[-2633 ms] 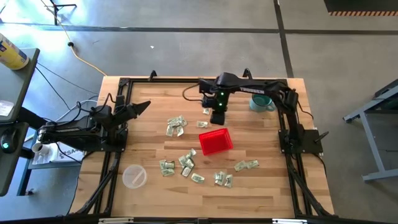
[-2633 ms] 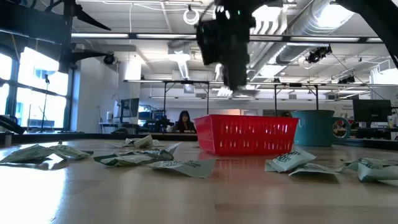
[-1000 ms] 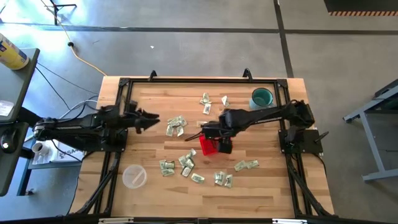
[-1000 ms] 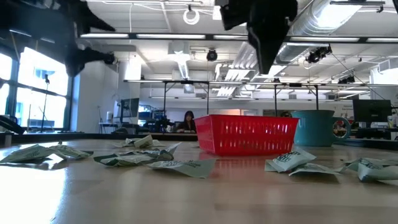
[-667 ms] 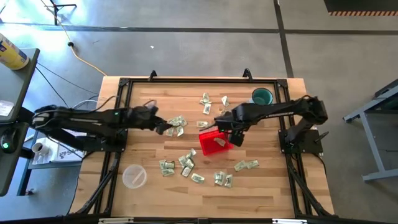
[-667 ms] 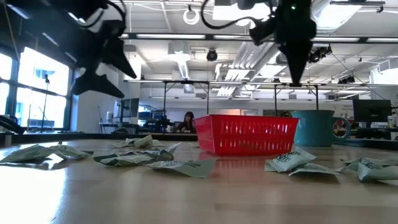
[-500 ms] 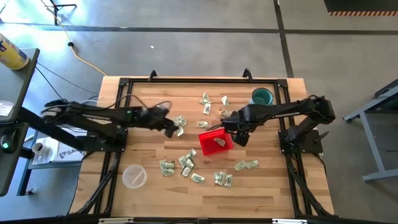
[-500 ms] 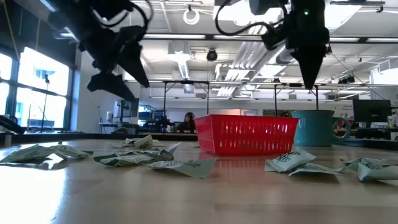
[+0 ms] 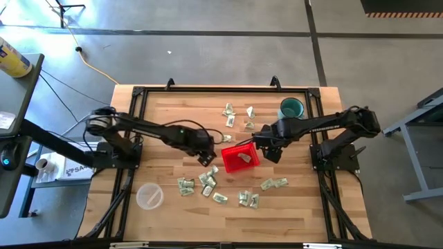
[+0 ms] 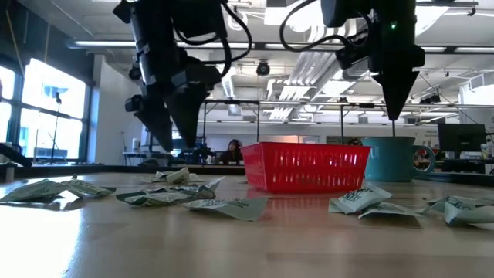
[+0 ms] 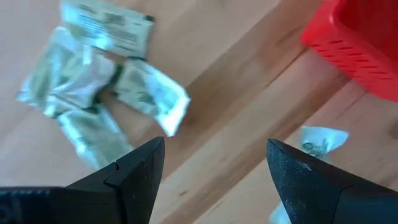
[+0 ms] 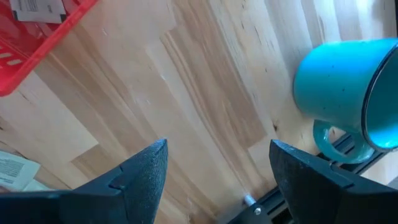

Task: Pick and place items into bin
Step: Put the white stevia pack into the red bin

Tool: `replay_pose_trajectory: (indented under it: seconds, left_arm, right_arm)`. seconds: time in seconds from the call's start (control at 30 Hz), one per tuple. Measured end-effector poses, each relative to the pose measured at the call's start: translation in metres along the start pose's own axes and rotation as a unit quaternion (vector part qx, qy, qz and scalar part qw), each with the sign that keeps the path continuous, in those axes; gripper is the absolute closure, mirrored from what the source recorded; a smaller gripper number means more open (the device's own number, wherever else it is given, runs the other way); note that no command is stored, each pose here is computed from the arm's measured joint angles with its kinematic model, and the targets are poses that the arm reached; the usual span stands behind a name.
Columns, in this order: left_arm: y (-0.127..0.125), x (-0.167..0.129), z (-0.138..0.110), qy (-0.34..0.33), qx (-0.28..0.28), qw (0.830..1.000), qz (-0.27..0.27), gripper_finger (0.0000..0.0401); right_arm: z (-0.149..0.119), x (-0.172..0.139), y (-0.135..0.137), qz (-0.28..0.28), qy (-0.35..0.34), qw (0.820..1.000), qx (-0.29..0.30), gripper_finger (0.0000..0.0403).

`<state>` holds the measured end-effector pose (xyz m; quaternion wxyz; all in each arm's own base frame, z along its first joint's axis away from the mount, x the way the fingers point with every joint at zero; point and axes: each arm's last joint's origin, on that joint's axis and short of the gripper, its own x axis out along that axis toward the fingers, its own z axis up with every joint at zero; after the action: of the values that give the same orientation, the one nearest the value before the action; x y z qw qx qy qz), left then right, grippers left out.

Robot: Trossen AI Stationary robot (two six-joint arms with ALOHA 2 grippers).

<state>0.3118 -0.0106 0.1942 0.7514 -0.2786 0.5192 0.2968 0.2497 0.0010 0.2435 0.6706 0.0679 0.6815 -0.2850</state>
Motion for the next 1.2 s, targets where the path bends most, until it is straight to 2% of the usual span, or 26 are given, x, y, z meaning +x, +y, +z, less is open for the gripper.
replay_pose_trajectory:
  seconds: [0.13, 0.23, 0.6, 1.2]
  left_arm:
    - [-0.001, 0.01, 0.0, 0.01, -0.021, 1.0, 0.021, 0.0087]
    - [0.004, 0.017, -0.004, 0.021, -0.023, 0.998, 0.063, 0.0087]
    - [0.001, 0.018, -0.001, 0.005, -0.033, 0.998, 0.054, 0.0087]
    - [0.002, 0.024, 0.005, -0.027, -0.019, 0.997, 0.065, 0.0087]
  right_arm:
    - [0.002, 0.0, 0.001, 0.005, -0.009, 1.0, -0.014, 0.0131]
    - [0.003, 0.0, 0.001, 0.003, -0.017, 1.0, -0.025, 0.0131]
    - [0.018, 0.004, -0.009, 0.0, -0.055, 0.998, -0.035, 0.0131]
    - [0.032, 0.01, -0.025, 0.013, -0.067, 0.998, 0.006, 0.0131]
